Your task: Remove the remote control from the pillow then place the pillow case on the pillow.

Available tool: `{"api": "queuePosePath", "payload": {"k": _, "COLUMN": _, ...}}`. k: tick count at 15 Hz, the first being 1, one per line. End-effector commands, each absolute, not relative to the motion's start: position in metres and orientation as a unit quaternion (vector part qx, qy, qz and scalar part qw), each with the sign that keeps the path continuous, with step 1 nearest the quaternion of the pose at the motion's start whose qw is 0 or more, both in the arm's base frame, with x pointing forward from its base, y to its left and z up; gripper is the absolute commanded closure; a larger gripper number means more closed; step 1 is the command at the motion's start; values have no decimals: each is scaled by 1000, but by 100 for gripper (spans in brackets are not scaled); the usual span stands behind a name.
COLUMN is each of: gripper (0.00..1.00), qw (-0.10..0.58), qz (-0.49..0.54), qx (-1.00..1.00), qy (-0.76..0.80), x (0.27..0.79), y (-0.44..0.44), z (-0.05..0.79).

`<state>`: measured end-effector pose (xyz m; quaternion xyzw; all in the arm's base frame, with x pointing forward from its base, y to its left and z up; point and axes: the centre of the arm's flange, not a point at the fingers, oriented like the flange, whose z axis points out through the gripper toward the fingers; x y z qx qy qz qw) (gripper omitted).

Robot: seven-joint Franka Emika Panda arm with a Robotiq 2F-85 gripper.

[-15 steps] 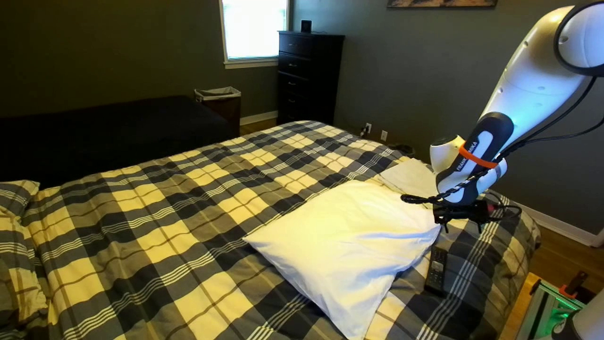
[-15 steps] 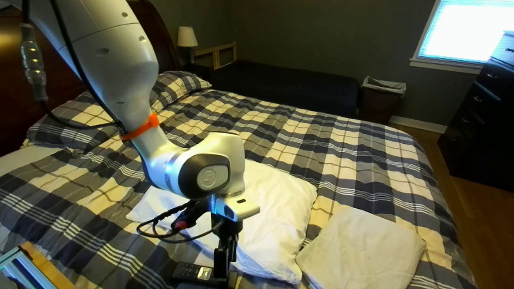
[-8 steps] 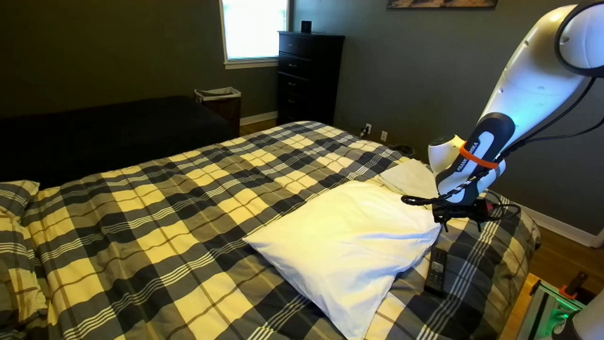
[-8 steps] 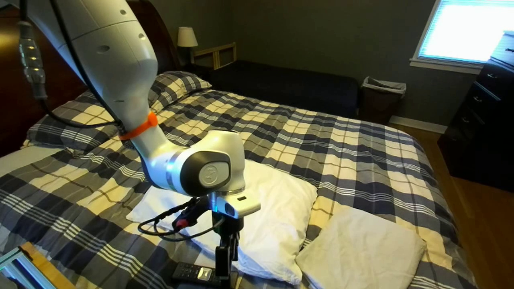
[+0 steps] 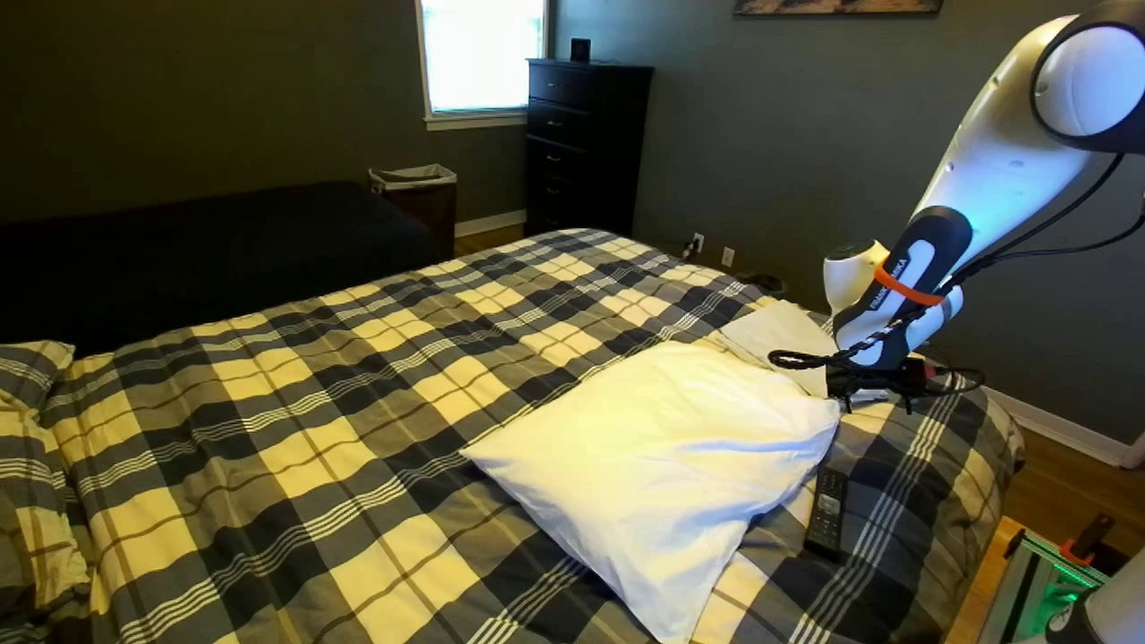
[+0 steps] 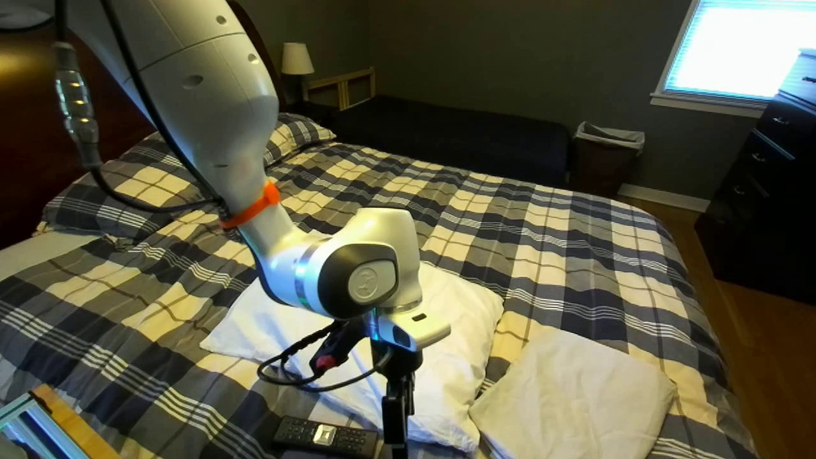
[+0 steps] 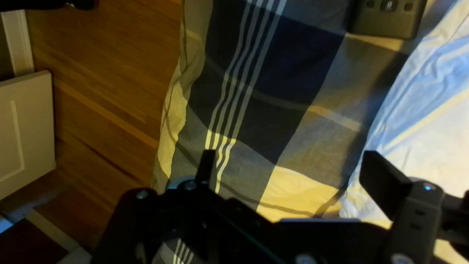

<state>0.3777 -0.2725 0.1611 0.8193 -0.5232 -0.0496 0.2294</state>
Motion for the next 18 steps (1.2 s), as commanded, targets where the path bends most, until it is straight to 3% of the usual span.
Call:
{"api": "queuePosePath", "payload": {"k": 1, "gripper": 0, "qw": 246, "qz": -30, "qx": 829, "qy": -501, "x": 387, "y": -304, "z": 151}}
{"api": "queuePosePath", "payload": {"k": 9, "gripper": 0, "qw": 294, "qz": 13, "qx": 848, "qy": -441, "x": 416, "y": -357, "z": 136}}
{"api": "queuePosePath", "payload": {"k": 18, "gripper": 0, "qw": 295, "qz": 22, "qx": 852, "qy": -433, "x": 443, "y": -368, "z": 142}}
